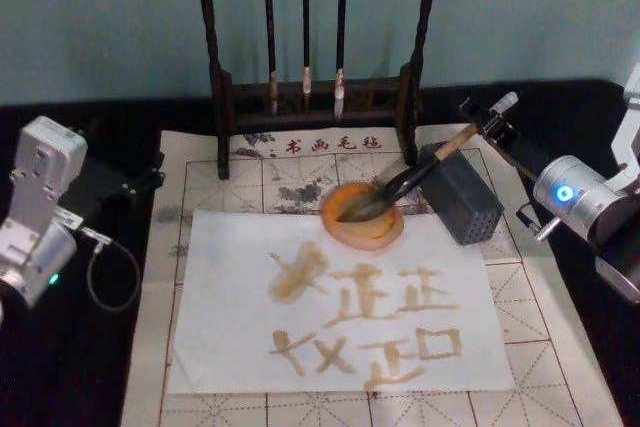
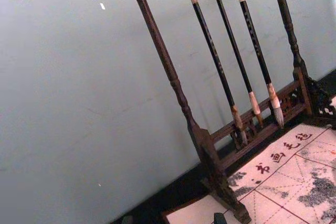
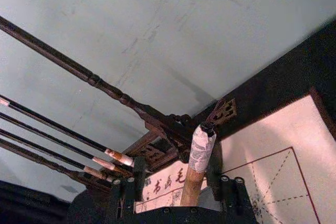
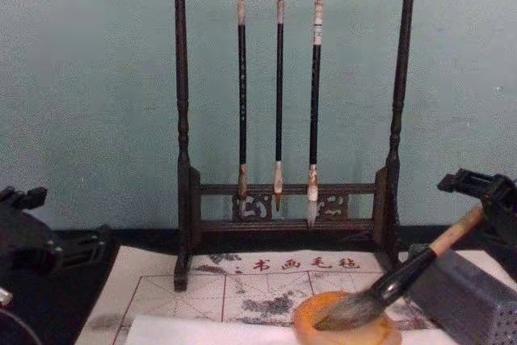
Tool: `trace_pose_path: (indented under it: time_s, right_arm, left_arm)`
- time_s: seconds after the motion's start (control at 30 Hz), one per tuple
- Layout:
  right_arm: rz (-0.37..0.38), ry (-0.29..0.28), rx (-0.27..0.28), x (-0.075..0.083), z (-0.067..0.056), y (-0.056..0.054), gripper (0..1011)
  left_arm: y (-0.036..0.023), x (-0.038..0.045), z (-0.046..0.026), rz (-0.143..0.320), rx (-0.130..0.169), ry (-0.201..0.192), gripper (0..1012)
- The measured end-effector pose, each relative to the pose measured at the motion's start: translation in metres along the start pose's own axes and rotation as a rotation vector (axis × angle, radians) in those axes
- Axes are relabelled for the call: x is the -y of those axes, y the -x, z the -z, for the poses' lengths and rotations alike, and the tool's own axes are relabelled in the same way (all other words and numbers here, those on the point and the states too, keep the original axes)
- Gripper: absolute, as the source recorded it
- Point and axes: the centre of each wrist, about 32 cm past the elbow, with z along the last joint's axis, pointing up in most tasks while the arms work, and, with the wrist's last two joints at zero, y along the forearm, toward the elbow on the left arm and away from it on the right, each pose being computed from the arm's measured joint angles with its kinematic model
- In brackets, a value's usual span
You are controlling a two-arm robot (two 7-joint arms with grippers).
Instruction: Pick up the brush from the inkstone, write on the paper, then place the brush back to its original position.
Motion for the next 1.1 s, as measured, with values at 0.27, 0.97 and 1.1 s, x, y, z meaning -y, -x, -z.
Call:
trace_pose_path:
  time_s: [0.27,0.97,1.1]
  right_arm:
    - [0.0,0.0,0.0,0.0,0.0,0.0,943]
    - [-0.005,0.003,0.006,0.01,0.0,-0.004,1000]
    - [-0.01,0.011,0.008,0.017,-0.001,-0.005,1000]
  left_arm:
    - [0.0,0.0,0.0,0.0,0.0,0.0,1001]
    - [0.0,0.0,0.0,0.0,0.0,0.0,1001]
    - [0.0,0.0,0.0,0.0,0.0,0.0,1001]
